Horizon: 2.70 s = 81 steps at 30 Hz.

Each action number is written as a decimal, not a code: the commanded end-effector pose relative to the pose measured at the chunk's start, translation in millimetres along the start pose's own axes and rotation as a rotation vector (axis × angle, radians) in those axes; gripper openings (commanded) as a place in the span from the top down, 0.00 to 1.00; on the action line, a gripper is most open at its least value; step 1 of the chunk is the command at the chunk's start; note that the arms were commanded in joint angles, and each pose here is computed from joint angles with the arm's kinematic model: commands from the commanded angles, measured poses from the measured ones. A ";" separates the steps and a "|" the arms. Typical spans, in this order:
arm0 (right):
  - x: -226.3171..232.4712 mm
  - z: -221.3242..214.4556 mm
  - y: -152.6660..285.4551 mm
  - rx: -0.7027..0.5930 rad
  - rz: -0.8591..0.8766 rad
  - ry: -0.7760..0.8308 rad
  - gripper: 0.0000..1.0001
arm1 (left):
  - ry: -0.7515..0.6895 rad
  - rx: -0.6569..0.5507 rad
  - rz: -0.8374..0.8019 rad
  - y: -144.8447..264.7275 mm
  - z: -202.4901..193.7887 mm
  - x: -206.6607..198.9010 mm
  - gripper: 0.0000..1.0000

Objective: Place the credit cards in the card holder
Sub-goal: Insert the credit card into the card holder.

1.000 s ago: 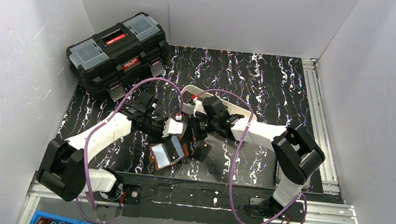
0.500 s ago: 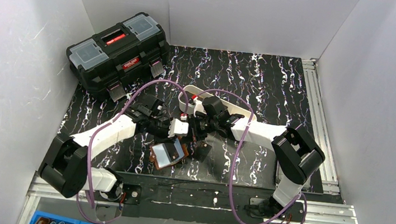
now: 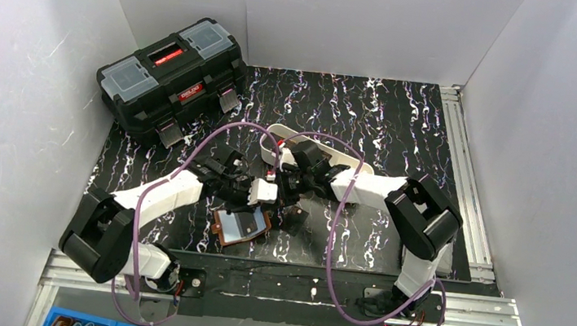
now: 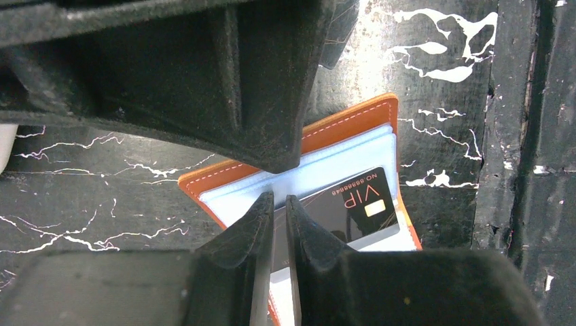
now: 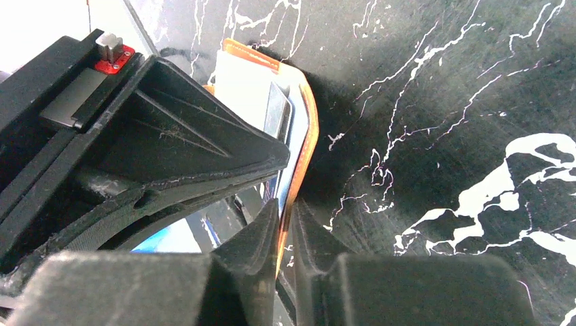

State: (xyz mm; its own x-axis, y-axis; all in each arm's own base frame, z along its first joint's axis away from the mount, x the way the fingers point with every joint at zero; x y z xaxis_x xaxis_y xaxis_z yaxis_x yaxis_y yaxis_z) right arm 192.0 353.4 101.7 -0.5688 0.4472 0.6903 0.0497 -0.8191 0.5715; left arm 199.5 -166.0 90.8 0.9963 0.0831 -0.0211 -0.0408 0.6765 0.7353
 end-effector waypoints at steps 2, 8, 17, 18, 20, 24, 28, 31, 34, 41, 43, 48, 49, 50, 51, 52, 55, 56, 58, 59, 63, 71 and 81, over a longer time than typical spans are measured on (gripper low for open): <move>4.4 10.2 2.4 -0.021 0.076 -0.003 0.76 | -0.004 0.009 -0.018 -3.4 -5.1 -5.4 0.88; -3.5 9.0 -2.2 -0.005 0.162 -0.059 0.70 | 0.003 0.039 -0.017 -2.7 -14.2 -10.7 0.88; -6.0 7.9 -13.8 0.040 0.213 -0.082 0.68 | 0.042 0.056 0.021 -4.1 -27.3 -16.4 0.88; -7.1 7.0 -15.8 0.044 0.198 -0.082 0.68 | 0.042 0.057 0.026 -4.5 -28.5 -16.4 0.88; -7.4 5.9 -18.9 0.053 0.185 -0.083 0.68 | 0.042 0.057 0.034 -5.4 -30.4 -16.5 0.88; -2.9 2.7 -26.2 0.072 0.188 -0.070 0.66 | 0.046 0.051 0.039 -7.2 -33.2 -18.1 0.88; 3.3 2.7 -32.5 0.084 0.149 -0.033 0.67 | 0.047 0.047 0.058 -7.3 -33.7 -16.6 0.88; 8.6 -1.8 -40.1 0.114 0.083 0.011 0.69 | 0.047 0.041 0.080 -5.3 -31.4 -13.9 0.88; -1.2 -7.3 -36.7 0.095 -0.059 -0.007 0.99 | 0.055 0.045 0.097 3.8 -26.8 -14.8 0.89; 44.1 36.3 27.1 -0.138 0.097 0.103 0.99 | 0.045 -0.045 0.124 30.9 19.3 -1.4 0.88; 46.8 37.2 28.6 -0.132 0.105 0.110 0.99 | 0.038 -0.082 0.153 39.9 33.4 2.7 0.88; 57.1 43.2 32.8 -0.137 0.145 0.131 0.99 | 0.035 -0.163 0.164 54.8 57.7 2.8 0.88; 60.0 44.7 34.2 -0.140 0.153 0.133 0.99 | 0.036 -0.161 0.155 53.8 57.3 2.3 0.88; 62.6 46.2 35.3 -0.143 0.164 0.134 0.99 | 0.042 -0.151 0.149 51.8 55.0 2.3 0.88; 65.6 47.7 37.1 -0.149 0.174 0.139 0.99 | 0.044 -0.139 0.148 49.9 51.9 2.6 0.88; 68.5 48.9 39.0 -0.155 0.184 0.146 0.99 | 0.045 -0.129 0.144 48.3 49.2 2.4 0.88; 69.9 49.8 42.0 -0.162 0.194 0.141 0.99 | 0.043 -0.111 0.143 45.4 42.3 0.5 0.88; 69.5 49.7 42.6 -0.164 0.199 0.138 0.99 | 0.043 -0.109 0.146 45.1 40.5 0.0 0.88; 65.1 49.1 43.6 -0.166 0.196 0.126 0.99 | 0.058 -0.105 0.169 46.9 39.4 0.6 0.88; 62.0 47.8 43.5 -0.161 0.194 0.119 0.99 | 0.074 -0.103 0.187 49.4 39.9 1.7 0.88; 52.3 42.7 43.7 -0.142 0.164 0.132 0.99 | 0.106 -0.120 0.238 69.7 46.5 4.8 0.85; 43.4 37.5 36.7 -0.081 0.144 0.149 0.99 | 0.200 -0.280 0.294 134.0 88.6 21.6 0.36; 67.9 45.6 50.9 -0.101 0.238 0.231 0.99 | 0.217 -0.193 -0.148 102.1 54.6 -19.8 0.29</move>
State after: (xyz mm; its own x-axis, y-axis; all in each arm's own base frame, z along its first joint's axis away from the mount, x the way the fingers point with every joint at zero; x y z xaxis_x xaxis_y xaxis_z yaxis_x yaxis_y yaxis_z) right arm 193.4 351.9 153.6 -0.6465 0.2948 0.7036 0.0995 -0.8819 0.4609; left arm 215.1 -137.0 225.2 0.9565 0.2770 -0.0912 -0.1714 0.7871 0.5925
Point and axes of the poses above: each gripper's point midway between its finger pads, its own y axis back along the fingers, its own x axis along the line the jaws close on, z = x × y, the point moved 5 cm from there along y, back along the fingers, and after that the axes turned 6 degrees about y, right-handed, at the moved point
